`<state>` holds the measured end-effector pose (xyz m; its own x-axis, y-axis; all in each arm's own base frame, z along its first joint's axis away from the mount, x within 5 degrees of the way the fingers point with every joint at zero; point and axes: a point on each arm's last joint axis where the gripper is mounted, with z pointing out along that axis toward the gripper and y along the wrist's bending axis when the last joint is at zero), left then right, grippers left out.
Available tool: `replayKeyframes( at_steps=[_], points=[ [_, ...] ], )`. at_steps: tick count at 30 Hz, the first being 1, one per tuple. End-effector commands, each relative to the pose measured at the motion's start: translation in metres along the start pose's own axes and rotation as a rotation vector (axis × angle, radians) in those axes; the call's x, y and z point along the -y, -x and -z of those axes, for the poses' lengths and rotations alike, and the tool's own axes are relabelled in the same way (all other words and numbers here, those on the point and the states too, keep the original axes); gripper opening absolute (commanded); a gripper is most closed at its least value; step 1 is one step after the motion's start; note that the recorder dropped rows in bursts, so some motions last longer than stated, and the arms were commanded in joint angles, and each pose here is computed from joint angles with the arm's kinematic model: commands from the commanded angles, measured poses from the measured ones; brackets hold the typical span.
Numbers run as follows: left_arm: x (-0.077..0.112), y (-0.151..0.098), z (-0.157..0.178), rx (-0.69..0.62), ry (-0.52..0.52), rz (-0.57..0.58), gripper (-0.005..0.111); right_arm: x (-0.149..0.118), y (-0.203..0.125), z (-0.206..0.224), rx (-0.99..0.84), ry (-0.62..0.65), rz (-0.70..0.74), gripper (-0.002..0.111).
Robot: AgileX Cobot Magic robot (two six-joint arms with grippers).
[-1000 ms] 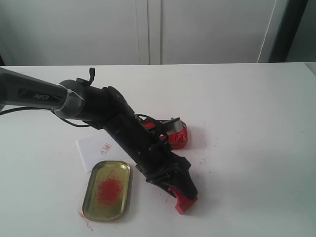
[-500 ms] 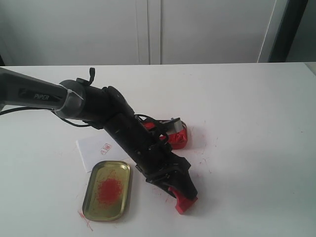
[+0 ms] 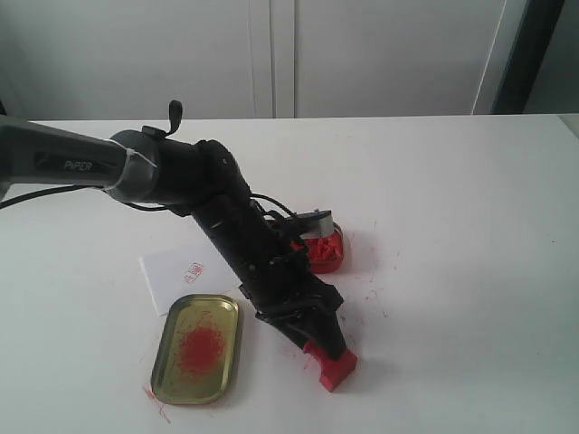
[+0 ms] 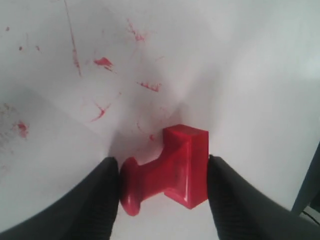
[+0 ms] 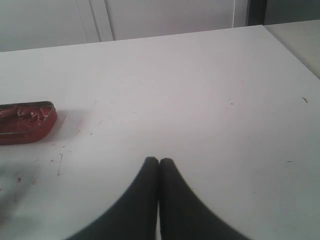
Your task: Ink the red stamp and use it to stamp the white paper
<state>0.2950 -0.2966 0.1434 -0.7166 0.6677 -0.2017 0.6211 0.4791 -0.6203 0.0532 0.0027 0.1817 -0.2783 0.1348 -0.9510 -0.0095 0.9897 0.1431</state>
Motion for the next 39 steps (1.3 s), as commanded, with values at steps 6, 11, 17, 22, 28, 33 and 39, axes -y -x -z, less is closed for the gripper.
replayKeyframes(
  at_steps=[6,11,17,22,28,33,39],
  points=[
    [0.005,0.003,0.008,0.02,0.054,-0.04,0.058,0.0,0.0,0.0,0.015,0.002,-0.005,0.0],
    [0.012,0.005,0.022,0.058,0.104,-0.088,0.058,0.0,0.0,0.0,0.015,0.002,-0.005,0.0],
    [0.008,0.002,0.026,0.025,0.175,-0.087,0.051,0.0,0.0,0.0,0.015,0.002,-0.005,0.0],
    [0.008,0.002,0.027,0.025,0.179,-0.09,0.026,0.0,0.0,0.0,0.015,0.002,-0.005,0.0],
    [0.008,0.002,0.027,0.024,0.179,-0.1,0.0,0.0,0.0,0.0,0.015,0.002,-0.005,0.0],
    [0.008,0.003,0.027,0.031,0.184,-0.102,0.0,0.0,0.0,0.0,0.015,0.002,-0.005,0.0],
    [0.008,0.003,0.027,0.033,0.184,-0.103,0.0,0.0,0.0,0.0,0.015,0.002,-0.005,0.0]
  ],
)
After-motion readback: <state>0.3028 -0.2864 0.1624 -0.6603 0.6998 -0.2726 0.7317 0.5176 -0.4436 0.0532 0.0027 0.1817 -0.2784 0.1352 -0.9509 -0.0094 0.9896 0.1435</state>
